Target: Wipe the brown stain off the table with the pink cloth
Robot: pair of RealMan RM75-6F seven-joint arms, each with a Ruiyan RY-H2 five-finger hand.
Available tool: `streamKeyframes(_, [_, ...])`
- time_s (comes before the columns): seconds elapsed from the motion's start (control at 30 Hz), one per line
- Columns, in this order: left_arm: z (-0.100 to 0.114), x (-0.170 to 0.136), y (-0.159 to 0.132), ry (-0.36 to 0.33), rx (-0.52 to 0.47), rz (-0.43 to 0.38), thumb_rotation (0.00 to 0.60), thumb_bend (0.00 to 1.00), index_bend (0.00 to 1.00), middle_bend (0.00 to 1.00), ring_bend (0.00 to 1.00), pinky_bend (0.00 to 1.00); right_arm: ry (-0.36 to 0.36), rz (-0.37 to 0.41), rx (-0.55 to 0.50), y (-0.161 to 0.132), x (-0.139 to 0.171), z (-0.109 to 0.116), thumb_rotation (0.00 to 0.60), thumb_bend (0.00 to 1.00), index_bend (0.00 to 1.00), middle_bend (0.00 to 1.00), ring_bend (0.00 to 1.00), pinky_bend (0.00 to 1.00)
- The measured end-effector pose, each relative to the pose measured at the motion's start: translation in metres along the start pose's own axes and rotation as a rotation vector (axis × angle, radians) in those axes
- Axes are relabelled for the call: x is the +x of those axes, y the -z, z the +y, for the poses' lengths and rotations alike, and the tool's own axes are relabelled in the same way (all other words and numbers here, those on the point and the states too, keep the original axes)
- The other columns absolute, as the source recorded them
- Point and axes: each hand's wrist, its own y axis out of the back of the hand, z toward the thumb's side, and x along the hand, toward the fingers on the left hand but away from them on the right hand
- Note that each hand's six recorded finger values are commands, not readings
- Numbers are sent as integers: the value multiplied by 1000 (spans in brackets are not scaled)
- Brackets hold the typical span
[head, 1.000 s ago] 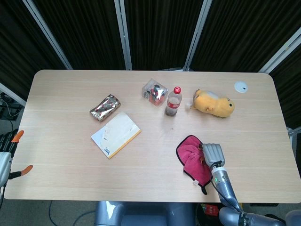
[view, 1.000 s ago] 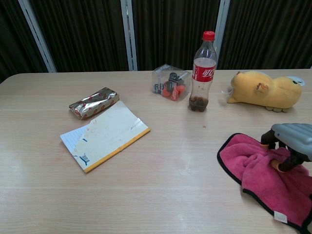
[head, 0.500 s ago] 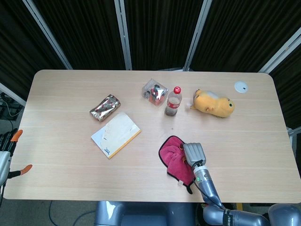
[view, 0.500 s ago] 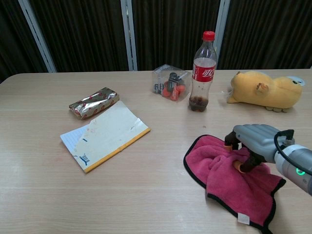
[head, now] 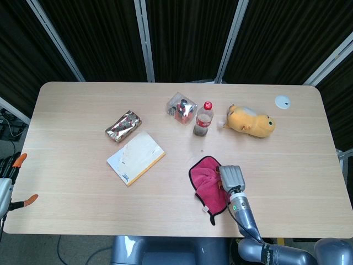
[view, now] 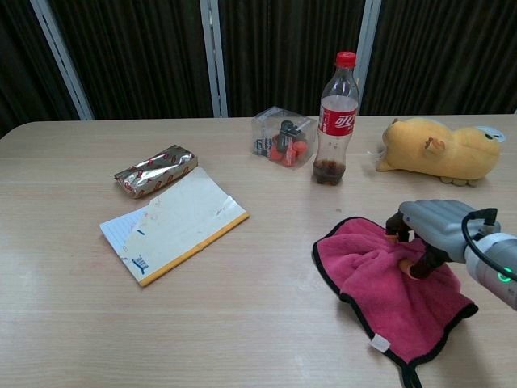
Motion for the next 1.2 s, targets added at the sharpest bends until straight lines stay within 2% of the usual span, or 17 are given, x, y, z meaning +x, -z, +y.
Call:
streamKeyframes(0.4, [-1, -1, -1, -3, 13, -4, 600, 0, 0, 0, 0, 0, 63, -159, 65, 72, -4, 31, 600, 547, 738, 595, 522, 750])
streamKeyframes(0.83, [-1, -1, -2, -4, 24, -7, 600, 0, 0, 0, 0, 0, 128, -369, 138, 170, 6, 69, 600, 547, 738, 595, 522, 749])
streamKeyframes(1.0, [-2, -1, -3, -2, 26, -8, 600, 0, 0, 0, 0, 0, 152, -391, 96, 184, 13, 81, 600, 547, 739, 595, 522, 749])
streamKeyframes(1.2, [-3, 0, -4, -1, 29, -8, 600, 0, 0, 0, 0, 0, 201, -350, 22, 176, 21, 90, 600, 547, 738, 596, 522, 749])
